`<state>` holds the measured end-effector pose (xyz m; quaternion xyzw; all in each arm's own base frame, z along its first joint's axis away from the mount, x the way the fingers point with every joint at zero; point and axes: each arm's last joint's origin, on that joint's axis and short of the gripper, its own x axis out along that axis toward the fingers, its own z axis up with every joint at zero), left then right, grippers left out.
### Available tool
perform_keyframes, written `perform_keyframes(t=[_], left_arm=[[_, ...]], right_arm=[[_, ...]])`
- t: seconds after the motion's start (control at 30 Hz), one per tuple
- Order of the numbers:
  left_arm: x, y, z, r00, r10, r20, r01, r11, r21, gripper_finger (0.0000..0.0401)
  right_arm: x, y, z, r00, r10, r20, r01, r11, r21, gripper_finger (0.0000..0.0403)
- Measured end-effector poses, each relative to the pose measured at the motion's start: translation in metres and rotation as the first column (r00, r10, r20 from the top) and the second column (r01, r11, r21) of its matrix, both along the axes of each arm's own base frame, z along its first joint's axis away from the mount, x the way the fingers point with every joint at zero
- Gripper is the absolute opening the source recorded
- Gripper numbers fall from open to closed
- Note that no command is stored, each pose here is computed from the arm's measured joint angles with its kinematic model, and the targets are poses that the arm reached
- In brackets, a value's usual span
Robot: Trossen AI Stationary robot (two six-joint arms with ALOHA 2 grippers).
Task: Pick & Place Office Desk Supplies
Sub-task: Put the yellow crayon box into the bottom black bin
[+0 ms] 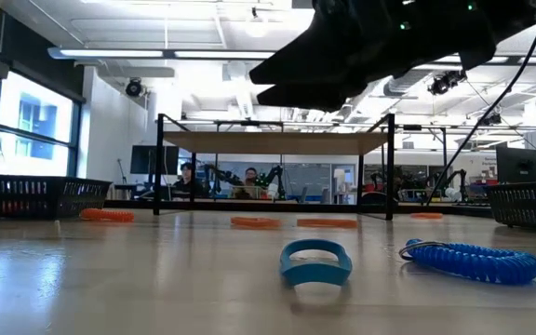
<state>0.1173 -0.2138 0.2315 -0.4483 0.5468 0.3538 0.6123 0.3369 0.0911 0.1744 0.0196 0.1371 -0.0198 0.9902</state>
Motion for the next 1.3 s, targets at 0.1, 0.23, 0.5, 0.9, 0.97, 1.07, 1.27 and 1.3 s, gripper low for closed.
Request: perform_keyframes(t=[0.1,0.23,0.5,0.9,0.97,1.07,1.27,1.3], left_arm=[[-0.001,-0.007,-0.004,0.999,-0.035,0.005,0.035,0.999,-0.004,0.0085],[-0.003,-0.012,-0.012,0.998,-0.045,-0.040,0.045,0.999,0.003,0.0085],[-0.002,-0.018,-0.022,0.991,0.016,-0.132,-0.016,1.000,0.005,0.0085],[-0.001,-0.018,-0.022,0.993,0.033,-0.114,-0.032,0.999,0.007,0.0129],[-0.001,-0.018,-0.022,0.993,0.032,-0.113,-0.031,0.999,0.007,0.0156],[0.000,-0.017,-0.022,0.993,0.019,-0.118,-0.019,1.000,0.007,0.0191],[0.006,-0.008,-0.006,0.991,0.040,-0.125,-0.049,0.996,-0.071,0.0211],[0.006,-0.006,0.000,0.995,0.039,-0.087,-0.046,0.996,-0.079,0.0212]], right_arm=[[0.002,-0.005,0.001,1.000,-0.016,0.010,0.016,1.000,0.003,0.0282],[0.004,-0.012,0.003,0.999,-0.035,0.027,0.035,0.999,0.008,0.0282],[0.005,-0.017,0.003,0.998,-0.050,0.030,0.049,0.999,0.009,0.0282],[0.005,-0.017,0.004,0.998,-0.043,0.037,0.043,0.999,0.012,0.0282],[0.005,-0.017,0.004,0.998,-0.043,0.037,0.042,0.999,0.012,0.0282],[0.005,-0.017,0.004,0.998,-0.043,0.036,0.042,0.999,0.012,0.0282],[0.005,-0.017,0.004,0.998,-0.042,0.036,0.042,0.999,0.013,0.0282],[0.005,-0.017,0.004,0.998,-0.043,0.036,0.042,0.999,0.013,0.0282]])
